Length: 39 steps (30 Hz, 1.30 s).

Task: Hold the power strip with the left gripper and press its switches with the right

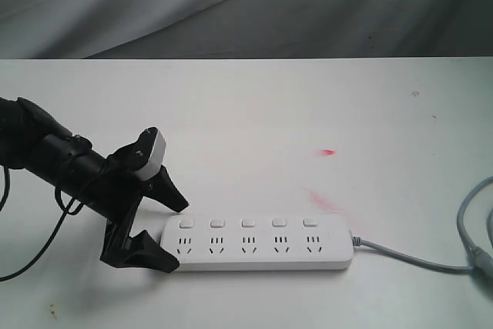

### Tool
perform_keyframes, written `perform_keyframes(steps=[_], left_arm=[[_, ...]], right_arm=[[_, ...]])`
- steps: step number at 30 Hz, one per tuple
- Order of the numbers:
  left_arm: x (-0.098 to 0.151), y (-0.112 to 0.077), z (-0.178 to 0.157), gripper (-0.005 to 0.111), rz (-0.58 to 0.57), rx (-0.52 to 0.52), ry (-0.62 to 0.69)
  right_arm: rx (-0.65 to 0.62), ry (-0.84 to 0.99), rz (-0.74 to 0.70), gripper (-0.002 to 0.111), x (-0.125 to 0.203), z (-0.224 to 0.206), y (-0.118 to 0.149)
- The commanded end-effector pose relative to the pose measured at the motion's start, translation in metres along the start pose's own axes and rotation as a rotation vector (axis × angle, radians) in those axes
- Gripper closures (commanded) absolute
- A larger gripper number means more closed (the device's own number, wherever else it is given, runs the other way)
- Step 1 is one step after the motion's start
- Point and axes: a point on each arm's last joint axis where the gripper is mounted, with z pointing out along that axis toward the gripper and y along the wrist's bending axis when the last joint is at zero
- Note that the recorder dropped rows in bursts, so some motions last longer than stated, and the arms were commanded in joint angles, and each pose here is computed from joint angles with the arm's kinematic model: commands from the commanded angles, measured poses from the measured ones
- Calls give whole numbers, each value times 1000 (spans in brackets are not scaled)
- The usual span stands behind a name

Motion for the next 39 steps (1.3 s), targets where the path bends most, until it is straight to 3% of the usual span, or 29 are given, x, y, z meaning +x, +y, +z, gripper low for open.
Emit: perform_keyframes(steps=[1,5,8,39], left_arm=[[-1,0,0,33,20,7,9],[0,-1,0,51,26,11,16],[0,-1,0,57,29,13,20],[0,-1,0,57,29,13,20]], right_arm=[[0,-4,-5,108,1,0,0],[0,-4,-5,108,1,0,0],[0,-4,-5,108,1,0,0],[0,-4,-5,108,1,0,0]])
